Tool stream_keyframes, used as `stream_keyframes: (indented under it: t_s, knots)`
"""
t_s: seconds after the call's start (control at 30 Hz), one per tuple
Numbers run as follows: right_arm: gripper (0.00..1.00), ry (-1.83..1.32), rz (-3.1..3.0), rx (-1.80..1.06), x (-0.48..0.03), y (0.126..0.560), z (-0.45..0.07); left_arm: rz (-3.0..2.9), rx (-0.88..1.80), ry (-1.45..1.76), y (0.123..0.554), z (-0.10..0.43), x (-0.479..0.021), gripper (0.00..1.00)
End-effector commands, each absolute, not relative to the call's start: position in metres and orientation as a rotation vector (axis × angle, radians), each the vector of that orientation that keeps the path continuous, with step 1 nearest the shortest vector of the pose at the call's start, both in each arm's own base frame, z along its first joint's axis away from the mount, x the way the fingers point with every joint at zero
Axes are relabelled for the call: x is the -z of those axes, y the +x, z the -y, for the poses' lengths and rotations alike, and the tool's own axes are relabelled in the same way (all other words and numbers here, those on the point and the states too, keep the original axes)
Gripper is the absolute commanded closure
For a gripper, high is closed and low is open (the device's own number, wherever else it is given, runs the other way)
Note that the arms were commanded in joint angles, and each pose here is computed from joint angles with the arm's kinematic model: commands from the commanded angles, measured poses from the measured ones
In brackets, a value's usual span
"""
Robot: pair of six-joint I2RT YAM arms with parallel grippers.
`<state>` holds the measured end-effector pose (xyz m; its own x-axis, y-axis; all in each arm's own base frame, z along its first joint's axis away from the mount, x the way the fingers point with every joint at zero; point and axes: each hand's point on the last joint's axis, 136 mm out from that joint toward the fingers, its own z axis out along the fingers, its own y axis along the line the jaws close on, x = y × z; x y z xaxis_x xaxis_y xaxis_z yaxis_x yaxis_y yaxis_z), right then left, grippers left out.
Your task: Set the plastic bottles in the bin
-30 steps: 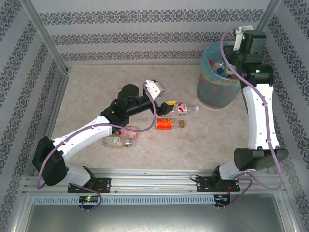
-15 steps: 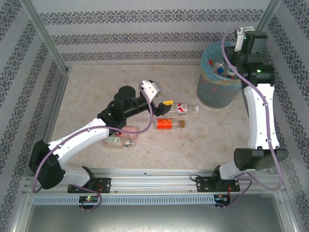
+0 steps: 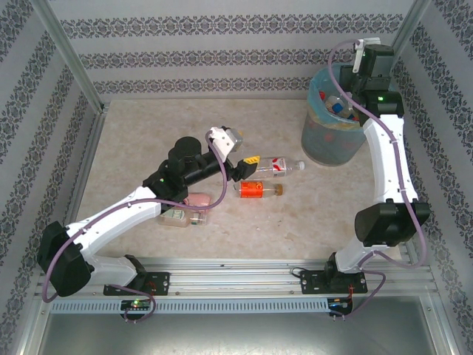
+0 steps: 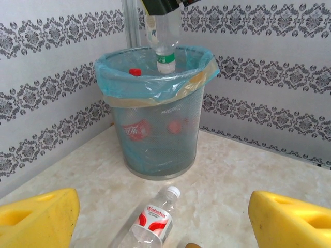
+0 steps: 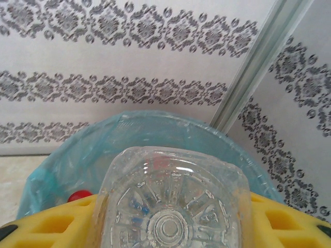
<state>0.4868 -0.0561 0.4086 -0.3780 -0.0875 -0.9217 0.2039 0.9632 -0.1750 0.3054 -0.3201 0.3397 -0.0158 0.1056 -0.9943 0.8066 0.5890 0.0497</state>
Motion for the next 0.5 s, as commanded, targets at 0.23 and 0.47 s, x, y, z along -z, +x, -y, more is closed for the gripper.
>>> stream_keyframes:
  t_s: [0.23,0.47]
  knots:
    - [0.60,0.216,-1.939,0.421,-0.365,0.507,0.097,-1.491,0.666,0.790,0.308,0.318,-0.342,0.14]
    - [0.57,0.262,-2.013,0.370,-0.321,0.512,0.109,-1.503,0.654,0.812,0.306,0.317,-0.334,0.14]
